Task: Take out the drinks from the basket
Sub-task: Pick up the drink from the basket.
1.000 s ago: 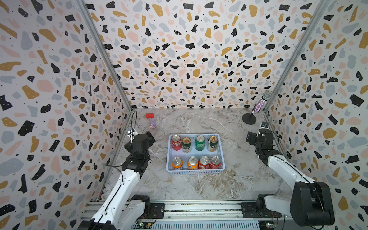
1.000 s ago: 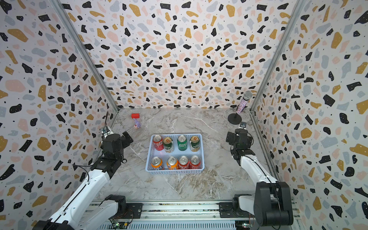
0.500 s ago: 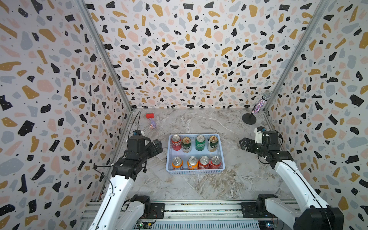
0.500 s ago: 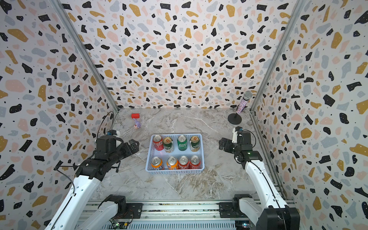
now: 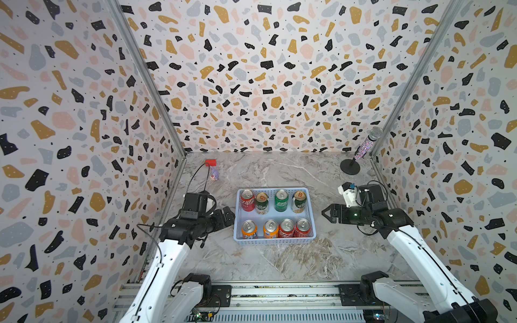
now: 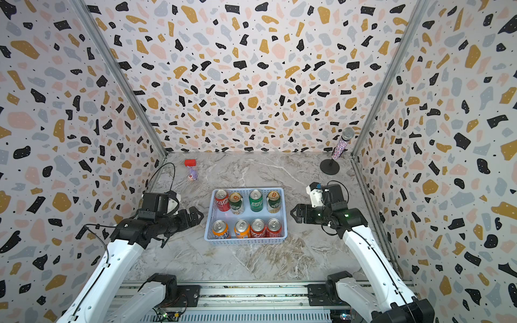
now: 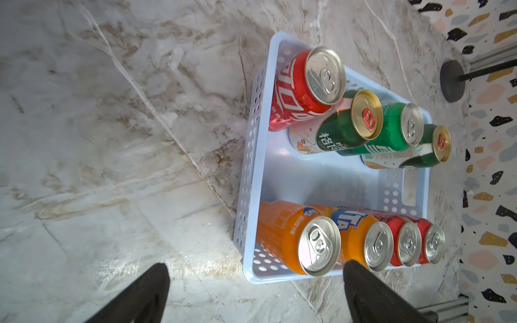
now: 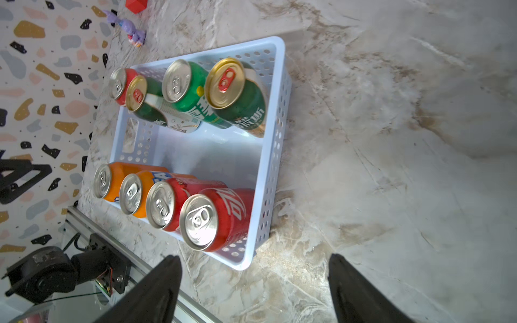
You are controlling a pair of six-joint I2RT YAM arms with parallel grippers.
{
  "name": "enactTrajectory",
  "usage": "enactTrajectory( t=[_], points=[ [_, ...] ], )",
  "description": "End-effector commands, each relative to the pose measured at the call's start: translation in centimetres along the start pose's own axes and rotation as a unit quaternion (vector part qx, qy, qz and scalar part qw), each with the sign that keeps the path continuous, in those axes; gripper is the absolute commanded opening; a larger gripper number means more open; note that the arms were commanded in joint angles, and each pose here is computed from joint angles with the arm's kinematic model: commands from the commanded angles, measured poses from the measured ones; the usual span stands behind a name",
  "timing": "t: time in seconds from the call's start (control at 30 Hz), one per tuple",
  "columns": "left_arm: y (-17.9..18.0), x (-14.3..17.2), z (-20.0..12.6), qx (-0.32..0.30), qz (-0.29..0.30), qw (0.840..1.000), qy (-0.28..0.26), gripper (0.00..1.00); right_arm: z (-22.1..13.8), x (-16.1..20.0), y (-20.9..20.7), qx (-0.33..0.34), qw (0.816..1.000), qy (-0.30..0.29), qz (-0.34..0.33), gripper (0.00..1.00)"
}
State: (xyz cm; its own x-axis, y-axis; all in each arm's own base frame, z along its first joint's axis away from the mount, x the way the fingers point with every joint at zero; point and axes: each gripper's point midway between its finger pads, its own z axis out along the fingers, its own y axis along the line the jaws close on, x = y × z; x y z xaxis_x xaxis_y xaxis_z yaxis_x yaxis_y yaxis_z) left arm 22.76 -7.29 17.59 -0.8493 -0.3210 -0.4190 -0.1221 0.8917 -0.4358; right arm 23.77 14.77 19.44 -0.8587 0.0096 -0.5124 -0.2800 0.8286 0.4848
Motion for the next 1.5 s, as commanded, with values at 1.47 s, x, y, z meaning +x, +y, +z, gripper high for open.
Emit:
enactTrajectory(
  t=[1.47],
  points=[
    [-1.7, -0.5, 3.4, 0.047, 0.039, 0.997, 0.045, 1.00, 7.4, 6.0, 6.7, 0.043, 0.956, 0.150, -0.249, 0.87]
  ],
)
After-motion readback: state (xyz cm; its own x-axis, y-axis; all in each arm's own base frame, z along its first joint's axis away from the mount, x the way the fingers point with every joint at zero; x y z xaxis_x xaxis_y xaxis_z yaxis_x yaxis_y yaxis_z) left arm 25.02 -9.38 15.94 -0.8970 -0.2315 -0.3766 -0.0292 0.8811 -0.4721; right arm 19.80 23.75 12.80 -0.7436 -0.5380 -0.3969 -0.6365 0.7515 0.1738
